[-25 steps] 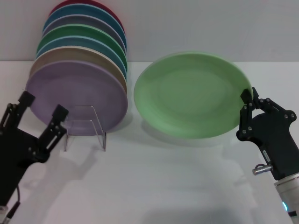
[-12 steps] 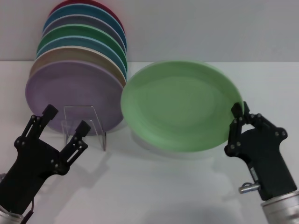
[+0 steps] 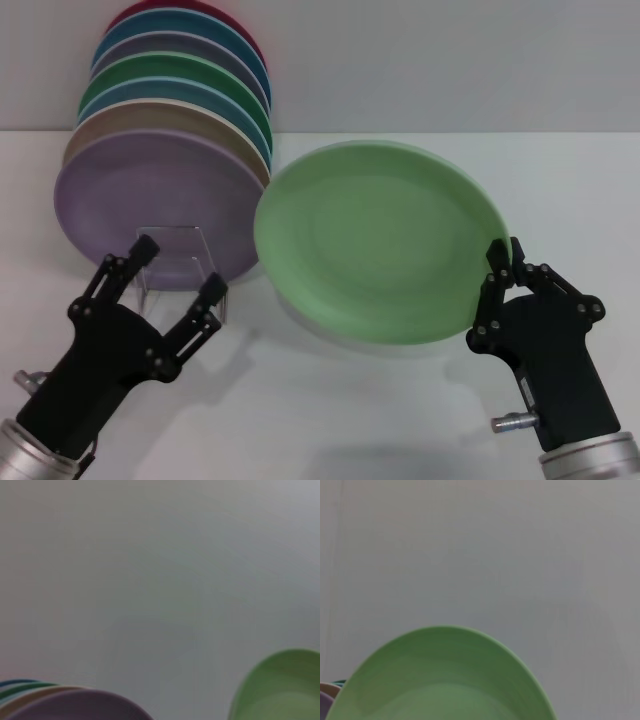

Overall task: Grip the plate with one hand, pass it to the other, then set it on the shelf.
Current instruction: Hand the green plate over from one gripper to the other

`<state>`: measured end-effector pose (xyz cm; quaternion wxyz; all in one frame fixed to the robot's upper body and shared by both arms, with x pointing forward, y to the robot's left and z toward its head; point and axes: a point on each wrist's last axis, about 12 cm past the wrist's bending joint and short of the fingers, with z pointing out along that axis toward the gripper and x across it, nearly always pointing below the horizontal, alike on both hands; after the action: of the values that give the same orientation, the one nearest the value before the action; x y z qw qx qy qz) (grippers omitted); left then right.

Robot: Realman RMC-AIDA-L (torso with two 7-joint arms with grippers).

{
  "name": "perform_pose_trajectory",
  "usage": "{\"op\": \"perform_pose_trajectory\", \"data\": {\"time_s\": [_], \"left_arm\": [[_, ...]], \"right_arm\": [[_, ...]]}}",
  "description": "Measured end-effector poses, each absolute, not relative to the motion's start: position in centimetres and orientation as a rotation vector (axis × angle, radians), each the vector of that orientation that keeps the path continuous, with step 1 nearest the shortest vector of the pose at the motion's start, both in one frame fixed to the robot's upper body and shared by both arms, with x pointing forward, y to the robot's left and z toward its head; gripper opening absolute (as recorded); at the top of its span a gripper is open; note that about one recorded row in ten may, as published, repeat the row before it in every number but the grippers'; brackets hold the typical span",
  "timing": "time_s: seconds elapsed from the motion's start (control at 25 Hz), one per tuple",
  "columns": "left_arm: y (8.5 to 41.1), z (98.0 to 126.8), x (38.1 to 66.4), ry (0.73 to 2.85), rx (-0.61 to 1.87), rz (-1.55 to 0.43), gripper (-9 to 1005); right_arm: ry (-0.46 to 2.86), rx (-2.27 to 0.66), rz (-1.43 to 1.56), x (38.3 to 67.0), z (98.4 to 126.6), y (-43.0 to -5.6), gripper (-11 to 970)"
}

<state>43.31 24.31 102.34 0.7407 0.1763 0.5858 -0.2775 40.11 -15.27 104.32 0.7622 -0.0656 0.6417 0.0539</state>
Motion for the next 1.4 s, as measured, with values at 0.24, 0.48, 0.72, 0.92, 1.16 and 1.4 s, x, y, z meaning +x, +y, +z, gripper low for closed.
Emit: {"op": "perform_pose_trajectory", "data": {"time_s": [0.24, 0.48, 0.72, 0.92, 1.16, 1.4], "left_arm": [[23.3, 102.2, 43.9, 1.304, 0.433, -0.622, 698], [22.6, 102.1, 45.0, 1.329, 0.465, -0.623, 694], [22.4, 102.0, 45.7, 1.349, 0.481, -0.614, 690], [22.4, 102.1, 46.1, 1.35, 0.478, -0.607, 687], [22.7, 102.2, 46.5, 1.355, 0.47, -0.589, 683], [23.0, 102.2, 46.6, 1.355, 0.448, -0.574, 679]], "right_arm": [[1.385, -0.199, 0.104, 40.1, 104.8, -14.2, 27], [1.372, -0.234, 0.121, 40.1, 105.0, -13.7, 26], [1.372, -0.252, 0.131, 39.8, 104.9, -13.5, 25], [1.37, -0.262, 0.135, 39.7, 104.8, -13.4, 27], [1.366, -0.275, 0.141, 39.7, 104.8, -13.4, 25], [1.362, -0.285, 0.142, 39.7, 104.8, -13.5, 25]]}}
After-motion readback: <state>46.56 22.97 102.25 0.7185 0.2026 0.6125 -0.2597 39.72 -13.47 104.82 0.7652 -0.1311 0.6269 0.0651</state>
